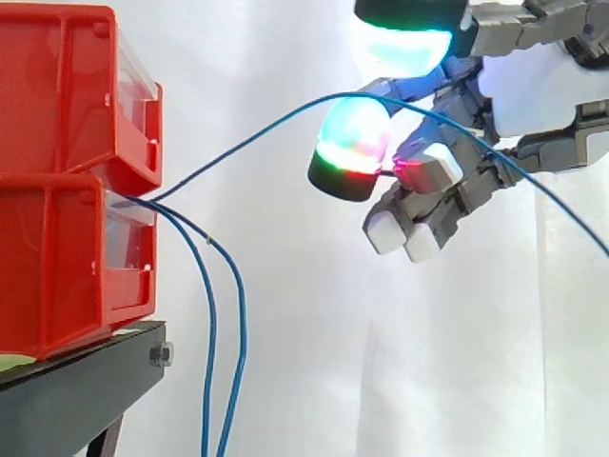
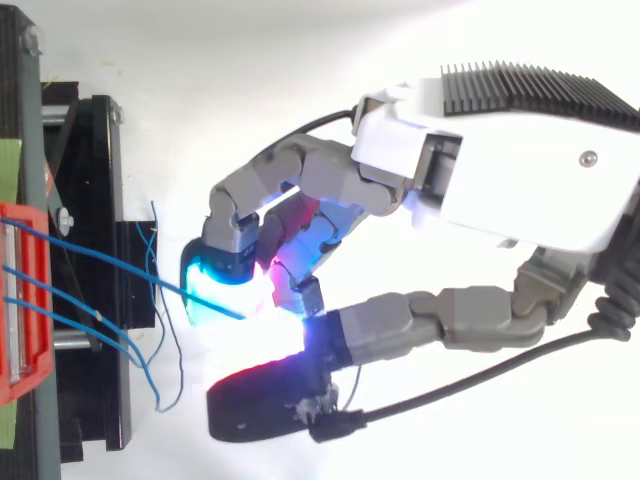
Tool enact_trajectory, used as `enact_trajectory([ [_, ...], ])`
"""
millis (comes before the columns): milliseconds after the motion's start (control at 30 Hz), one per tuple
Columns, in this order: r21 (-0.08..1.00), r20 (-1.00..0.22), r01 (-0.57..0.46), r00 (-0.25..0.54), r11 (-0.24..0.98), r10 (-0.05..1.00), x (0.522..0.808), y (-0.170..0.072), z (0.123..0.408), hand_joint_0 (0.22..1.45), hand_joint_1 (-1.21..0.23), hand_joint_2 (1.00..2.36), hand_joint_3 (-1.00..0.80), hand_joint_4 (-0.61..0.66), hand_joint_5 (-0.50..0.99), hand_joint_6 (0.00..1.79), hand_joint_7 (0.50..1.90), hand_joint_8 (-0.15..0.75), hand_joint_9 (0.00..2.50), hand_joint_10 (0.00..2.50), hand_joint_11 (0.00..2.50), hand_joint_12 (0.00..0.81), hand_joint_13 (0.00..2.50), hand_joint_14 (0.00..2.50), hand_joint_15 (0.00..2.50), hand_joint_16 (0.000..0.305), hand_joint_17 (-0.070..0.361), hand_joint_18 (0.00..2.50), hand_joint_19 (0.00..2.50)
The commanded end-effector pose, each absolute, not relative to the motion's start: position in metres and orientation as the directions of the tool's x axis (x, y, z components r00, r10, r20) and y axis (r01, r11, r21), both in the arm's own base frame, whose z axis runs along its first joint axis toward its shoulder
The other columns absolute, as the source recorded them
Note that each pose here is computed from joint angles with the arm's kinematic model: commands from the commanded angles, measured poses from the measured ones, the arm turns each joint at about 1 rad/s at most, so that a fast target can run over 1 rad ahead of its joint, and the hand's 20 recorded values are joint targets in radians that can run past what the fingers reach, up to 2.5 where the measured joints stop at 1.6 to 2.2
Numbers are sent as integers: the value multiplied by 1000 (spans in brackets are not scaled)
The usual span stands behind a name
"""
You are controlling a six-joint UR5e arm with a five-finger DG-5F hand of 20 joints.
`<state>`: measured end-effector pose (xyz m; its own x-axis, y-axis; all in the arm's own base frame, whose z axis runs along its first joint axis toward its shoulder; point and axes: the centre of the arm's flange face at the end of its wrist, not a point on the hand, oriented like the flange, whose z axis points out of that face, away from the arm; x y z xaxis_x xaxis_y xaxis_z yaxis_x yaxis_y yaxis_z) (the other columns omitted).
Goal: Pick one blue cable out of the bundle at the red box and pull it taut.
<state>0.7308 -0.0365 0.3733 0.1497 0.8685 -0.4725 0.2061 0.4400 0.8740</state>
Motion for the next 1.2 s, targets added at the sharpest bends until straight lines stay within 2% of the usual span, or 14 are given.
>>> enact_trajectory([
  [0,873,-473,209,149,440,868,730,-38,373,561,-456,1008,-376,102,-112,844,894,387,1128,12,976,410,748,16,439,51,115,668,478],
  [100,874,-473,208,150,440,868,730,-37,374,585,-459,1012,-299,101,-101,827,932,399,1141,12,961,421,759,14,434,53,120,680,469],
  [267,873,-473,208,147,441,869,731,-35,373,583,-569,1009,-152,131,-103,834,903,441,1152,7,994,465,792,12,411,61,137,753,406],
  [367,874,-473,206,146,441,869,731,-34,373,579,-620,1007,-105,141,-108,848,953,451,1142,7,1006,478,798,12,407,63,142,770,396],
  [633,874,-473,209,160,439,866,731,-29,373,586,-674,1007,-53,144,-111,891,912,447,1137,5,1019,473,790,12,412,63,141,773,388],
  [833,889,-445,199,163,412,881,731,-26,374,589,-715,1007,-44,171,-110,892,933,445,1132,6,1029,473,789,12,406,62,141,772,381],
  [933,894,-433,201,165,400,886,731,-26,372,595,-780,1009,-42,195,-115,897,967,443,1126,6,1035,466,783,12,412,61,137,762,392],
  [1167,908,-403,194,167,371,900,731,-25,372,602,-798,1011,-56,196,-119,899,969,428,1110,8,1033,452,774,14,411,59,133,750,394],
])
